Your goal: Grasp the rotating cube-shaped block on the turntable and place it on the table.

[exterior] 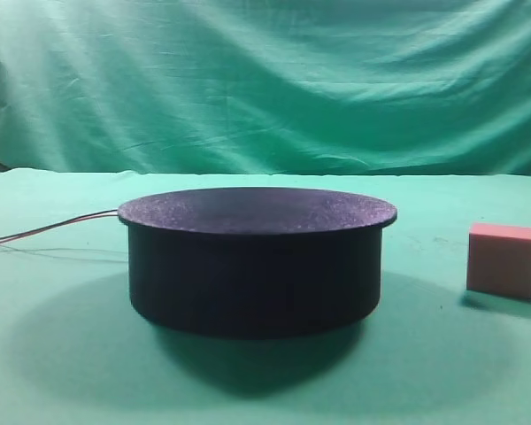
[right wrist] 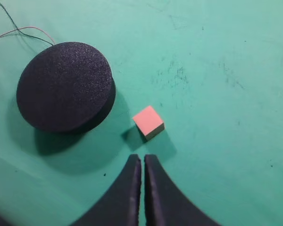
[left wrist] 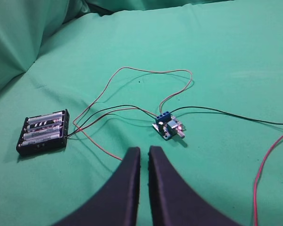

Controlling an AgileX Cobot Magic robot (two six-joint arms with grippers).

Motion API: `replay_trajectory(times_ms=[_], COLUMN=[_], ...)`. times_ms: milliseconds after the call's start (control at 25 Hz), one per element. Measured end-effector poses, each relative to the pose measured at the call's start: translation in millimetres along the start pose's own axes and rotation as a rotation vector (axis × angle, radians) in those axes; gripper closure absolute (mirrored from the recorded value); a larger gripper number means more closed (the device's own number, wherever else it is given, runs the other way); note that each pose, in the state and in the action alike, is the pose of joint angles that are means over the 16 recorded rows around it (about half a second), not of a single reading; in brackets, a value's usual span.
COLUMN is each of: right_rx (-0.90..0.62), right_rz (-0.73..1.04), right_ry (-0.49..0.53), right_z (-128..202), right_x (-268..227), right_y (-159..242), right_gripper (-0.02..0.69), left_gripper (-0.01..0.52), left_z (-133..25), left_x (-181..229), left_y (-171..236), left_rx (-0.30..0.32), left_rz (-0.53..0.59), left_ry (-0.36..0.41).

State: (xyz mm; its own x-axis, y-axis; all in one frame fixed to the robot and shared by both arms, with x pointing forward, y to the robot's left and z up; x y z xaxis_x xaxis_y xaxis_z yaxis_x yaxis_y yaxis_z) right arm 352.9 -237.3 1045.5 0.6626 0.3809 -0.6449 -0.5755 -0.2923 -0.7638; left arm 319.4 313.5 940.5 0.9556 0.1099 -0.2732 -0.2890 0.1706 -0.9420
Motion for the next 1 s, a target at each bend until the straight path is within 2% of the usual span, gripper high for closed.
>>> replay_trajectory(times_ms=[520,760,1000], right_rx=[0.136,0.169,0.179], right_rz=[-0.372,-0.425,-0.421], right_ry=[0.268,0.305,0.301], right_z=[-25,-27,-26], right_x=[12,24,28], right_y=[81,106,113], right_gripper=[0.665,0.665,0.665], left_gripper=[0.514,0.514,0.514], left_z=[0.0,0.0,0.0], left_x=[0,0,0], left_y=[0,0,0], left_rx=[0.000,0.000,0.000], left_rz=[0.000,0.000,0.000], left_ry=[0.000,0.000,0.000])
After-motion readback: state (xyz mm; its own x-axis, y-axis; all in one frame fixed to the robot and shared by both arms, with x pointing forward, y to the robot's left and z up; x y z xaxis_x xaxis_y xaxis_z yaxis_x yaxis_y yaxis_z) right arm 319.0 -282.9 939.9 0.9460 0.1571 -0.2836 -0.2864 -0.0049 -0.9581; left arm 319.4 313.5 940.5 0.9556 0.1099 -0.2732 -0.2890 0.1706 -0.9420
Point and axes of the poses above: a point on each arm's last joint axis where the gripper is mounted, x pointing out along that axis toward the gripper, z along the wrist's bending axis when the last joint is at zero, y = z × x, the point moved 3 cm from there along x, pointing out along that axis toward the gripper, and after that the axes turned 3 degrees about x, right-handed, at the moved point
